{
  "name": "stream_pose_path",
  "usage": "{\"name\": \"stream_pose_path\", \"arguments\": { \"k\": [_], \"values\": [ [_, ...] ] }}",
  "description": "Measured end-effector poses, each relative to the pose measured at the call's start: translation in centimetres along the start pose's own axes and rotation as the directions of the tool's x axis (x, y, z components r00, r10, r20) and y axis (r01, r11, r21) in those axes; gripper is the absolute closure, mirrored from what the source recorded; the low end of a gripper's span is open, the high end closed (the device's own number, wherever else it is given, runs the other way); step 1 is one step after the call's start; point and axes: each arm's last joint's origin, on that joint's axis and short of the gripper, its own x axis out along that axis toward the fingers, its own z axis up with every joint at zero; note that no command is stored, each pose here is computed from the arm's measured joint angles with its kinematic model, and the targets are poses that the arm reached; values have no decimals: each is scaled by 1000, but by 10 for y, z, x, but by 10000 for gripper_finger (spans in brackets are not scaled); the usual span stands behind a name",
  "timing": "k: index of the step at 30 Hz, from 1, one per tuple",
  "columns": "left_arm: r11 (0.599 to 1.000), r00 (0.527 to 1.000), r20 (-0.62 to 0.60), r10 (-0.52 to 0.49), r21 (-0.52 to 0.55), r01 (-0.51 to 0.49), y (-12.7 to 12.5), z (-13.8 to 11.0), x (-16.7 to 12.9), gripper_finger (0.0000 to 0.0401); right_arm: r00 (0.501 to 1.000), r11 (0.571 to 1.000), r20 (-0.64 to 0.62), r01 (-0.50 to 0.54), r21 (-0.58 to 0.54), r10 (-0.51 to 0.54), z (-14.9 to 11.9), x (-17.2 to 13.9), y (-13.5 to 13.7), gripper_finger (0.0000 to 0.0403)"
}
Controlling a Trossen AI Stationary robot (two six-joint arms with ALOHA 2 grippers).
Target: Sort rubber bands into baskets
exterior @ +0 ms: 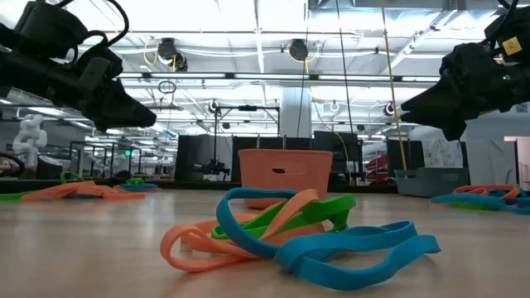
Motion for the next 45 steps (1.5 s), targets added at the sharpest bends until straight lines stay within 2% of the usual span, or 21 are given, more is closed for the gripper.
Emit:
{"name": "stream_pose_path", "arguments": {
  "k": [6, 9, 11, 14, 16, 18, 25, 30, 32, 39, 45],
  "values": [
    [1000, 1000, 21, -5, -24, 5, 0, 2, 0, 258, 1000, 1000, 0, 0, 0, 0, 0, 0, 0, 250],
    [976, 999, 40, -35, -213, 42, -2, 4, 0, 258, 1000, 1000, 0, 0, 0, 0, 0, 0, 0, 250],
    [955, 999, 38, -37, -293, 47, -2, 4, 0, 258, 1000, 1000, 0, 0, 0, 0, 0, 0, 0, 250],
    [901, 999, 38, -39, -431, 52, -2, 4, 0, 258, 1000, 1000, 12, -4, 1, 4, 1, 0, 0, 250],
    [868, 998, 38, -40, -493, 54, -2, 4, 0, 258, 1000, 1000, 30, -11, 5, 11, 3, 0, 1, 250],
    [861, 998, 38, -40, -506, 54, -2, 4, 0, 258, 999, 1000, 38, -15, 8, 15, 4, 0, 1, 250],
    [885, 997, 72, -35, -461, 64, -2, 7, 0, 258, 986, 998, 158, -60, 24, 56, 15, -1, 6, 250],
    [897, 966, 174, -190, -370, 242, -8, 19, -2, 258, 968, 995, 239, -86, 57, 70, 23, -3, 8, 250],
    [903, 958, 191, -214, -336, 268, -10, 24, -3, 258, 964, 992, 250, -113, 53, 96, 24, -3, 9, 250],
    [944, 954, 158, -255, -175, 281, -21, 53, 4, 258, 974, 978, 150, -184, 95, 169, 39, 4, 21, 250],
    [939, 938, 72, -340, -30, 343, -48, 78, 20, 258, 979, 981, -78, -186, 63, 190, 67, 20, 48, 250]
  ]
}}
